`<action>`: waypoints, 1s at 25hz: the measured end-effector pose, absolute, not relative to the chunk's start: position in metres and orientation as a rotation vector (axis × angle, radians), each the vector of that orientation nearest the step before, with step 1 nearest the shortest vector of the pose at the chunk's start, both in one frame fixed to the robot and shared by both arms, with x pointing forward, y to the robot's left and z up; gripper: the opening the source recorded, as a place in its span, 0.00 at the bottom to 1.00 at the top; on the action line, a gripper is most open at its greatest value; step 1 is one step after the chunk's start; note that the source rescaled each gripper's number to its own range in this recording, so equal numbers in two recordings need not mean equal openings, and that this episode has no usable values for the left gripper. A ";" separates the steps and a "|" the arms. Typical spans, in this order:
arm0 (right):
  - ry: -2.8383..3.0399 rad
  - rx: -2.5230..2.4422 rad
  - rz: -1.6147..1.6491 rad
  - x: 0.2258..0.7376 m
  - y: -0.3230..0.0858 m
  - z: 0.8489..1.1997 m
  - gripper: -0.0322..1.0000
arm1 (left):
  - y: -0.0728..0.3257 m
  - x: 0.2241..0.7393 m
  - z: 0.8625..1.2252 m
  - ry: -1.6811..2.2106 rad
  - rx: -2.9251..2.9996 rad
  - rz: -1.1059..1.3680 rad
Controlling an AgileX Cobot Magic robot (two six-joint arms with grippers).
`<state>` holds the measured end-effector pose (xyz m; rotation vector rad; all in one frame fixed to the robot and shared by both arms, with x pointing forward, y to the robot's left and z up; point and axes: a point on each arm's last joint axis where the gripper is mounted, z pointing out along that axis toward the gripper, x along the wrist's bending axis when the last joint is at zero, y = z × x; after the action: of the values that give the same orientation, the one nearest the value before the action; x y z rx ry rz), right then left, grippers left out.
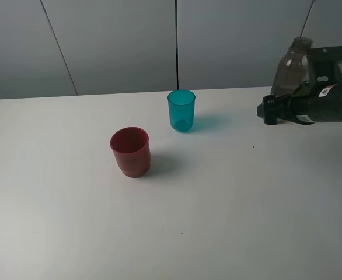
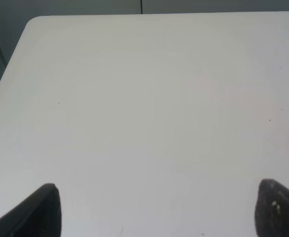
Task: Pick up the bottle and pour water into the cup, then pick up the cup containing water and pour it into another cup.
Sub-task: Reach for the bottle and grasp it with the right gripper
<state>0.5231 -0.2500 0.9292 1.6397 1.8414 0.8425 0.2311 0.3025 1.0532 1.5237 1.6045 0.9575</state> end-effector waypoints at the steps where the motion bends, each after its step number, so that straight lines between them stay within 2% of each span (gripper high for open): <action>1: 1.841 1.638 0.836 0.526 -0.250 0.921 0.76 | 0.303 0.231 1.053 1.604 1.524 0.957; 6: 1.805 1.659 0.837 0.536 -0.250 0.890 0.76 | 0.303 0.231 1.053 1.604 1.524 0.957; 9: 1.761 1.672 0.853 0.539 -0.251 0.884 0.76 | 0.303 0.231 1.053 1.604 1.524 0.957; 20: 1.478 1.735 0.916 0.550 -0.283 0.893 0.76 | 0.303 0.231 1.053 1.602 1.527 0.959; 25: 1.503 1.682 0.940 0.552 -0.285 0.893 0.76 | 0.303 0.231 1.053 1.602 1.528 0.960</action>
<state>0.5522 -0.2849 0.8930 1.6817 1.5029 0.9404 0.2311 0.3025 1.0532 1.5276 1.6018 0.9598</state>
